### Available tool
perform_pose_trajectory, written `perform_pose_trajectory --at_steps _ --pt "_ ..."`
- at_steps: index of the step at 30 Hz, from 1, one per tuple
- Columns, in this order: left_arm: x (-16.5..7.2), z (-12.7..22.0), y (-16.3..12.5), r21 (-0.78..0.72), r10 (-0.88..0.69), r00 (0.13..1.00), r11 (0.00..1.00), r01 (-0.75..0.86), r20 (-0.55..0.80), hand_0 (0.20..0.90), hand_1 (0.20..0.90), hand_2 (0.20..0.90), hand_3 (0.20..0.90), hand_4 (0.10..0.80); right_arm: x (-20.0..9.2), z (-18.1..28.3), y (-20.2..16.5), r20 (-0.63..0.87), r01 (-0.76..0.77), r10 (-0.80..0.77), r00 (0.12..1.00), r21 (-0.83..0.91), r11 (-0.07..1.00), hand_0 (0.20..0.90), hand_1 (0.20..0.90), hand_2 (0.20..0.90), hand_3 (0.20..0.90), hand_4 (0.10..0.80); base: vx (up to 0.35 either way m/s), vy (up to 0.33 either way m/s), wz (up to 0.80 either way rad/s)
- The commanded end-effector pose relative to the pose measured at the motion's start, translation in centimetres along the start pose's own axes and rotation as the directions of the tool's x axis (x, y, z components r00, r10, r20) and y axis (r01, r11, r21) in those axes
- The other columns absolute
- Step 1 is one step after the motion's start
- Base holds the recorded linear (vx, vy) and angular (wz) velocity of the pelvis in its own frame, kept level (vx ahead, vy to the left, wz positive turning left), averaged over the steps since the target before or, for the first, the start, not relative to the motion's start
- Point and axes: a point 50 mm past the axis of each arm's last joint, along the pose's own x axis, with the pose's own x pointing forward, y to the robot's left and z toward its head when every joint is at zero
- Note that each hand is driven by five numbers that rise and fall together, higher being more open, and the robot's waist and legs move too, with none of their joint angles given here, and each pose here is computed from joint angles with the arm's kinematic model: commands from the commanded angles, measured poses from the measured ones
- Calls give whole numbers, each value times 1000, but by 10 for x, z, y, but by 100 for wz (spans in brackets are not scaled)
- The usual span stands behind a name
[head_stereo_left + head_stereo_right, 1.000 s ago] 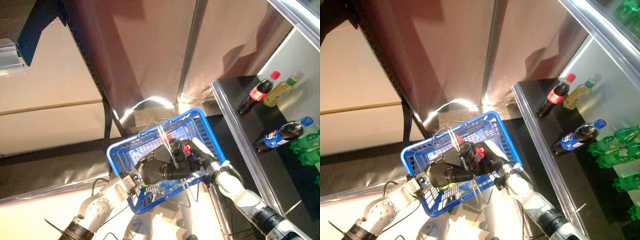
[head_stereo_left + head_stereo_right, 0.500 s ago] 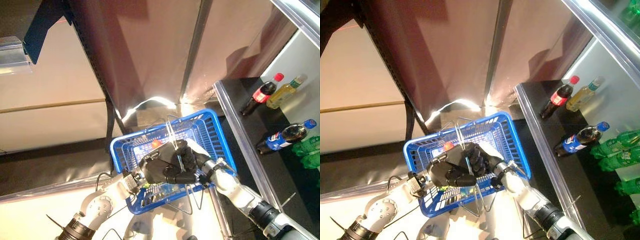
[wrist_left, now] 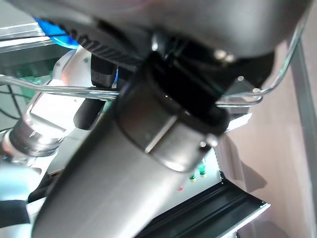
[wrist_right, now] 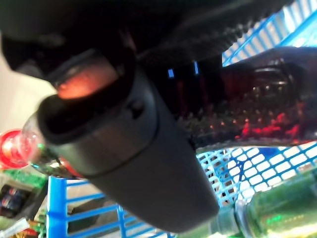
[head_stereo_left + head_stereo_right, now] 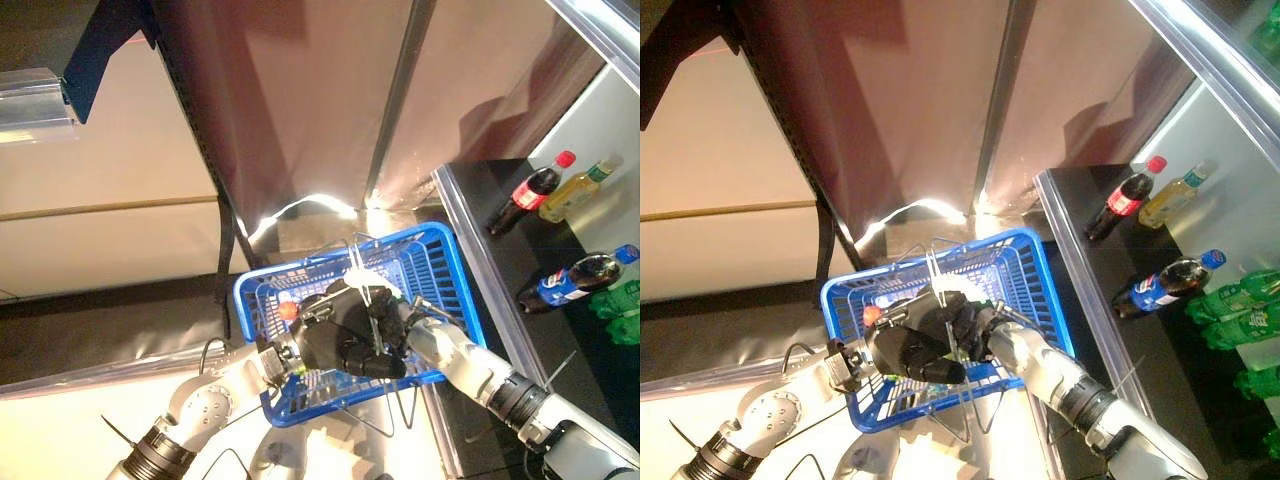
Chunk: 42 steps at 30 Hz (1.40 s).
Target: Pick up the drink and place into the basket.
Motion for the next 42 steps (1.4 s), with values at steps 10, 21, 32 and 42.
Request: perform_pose_trajectory --at_steps 10,21,32,42 --pt "49 52 -97 225 -685 705 727 648 183 300 300 300 200 100 26 26 -29 111 37 -21 994 -138 990 300 300 300 200 100 -6 5 4" --pt "50 52 -99 224 -695 696 718 659 180 300 300 300 200 100 29 15 -18 37 -15 21 999 -142 990 900 900 900 900 800 -1 1 0" --pt "50 52 -100 225 -695 695 718 659 184 300 300 300 200 100 29 13 -14 18 -23 26 999 -136 990 900 900 900 900 800 0 0 0" --pt "50 54 -100 230 -691 698 722 652 190 300 300 300 200 100 28 11 -13 14 -23 25 1000 -131 991 900 900 900 900 800 0 0 0"
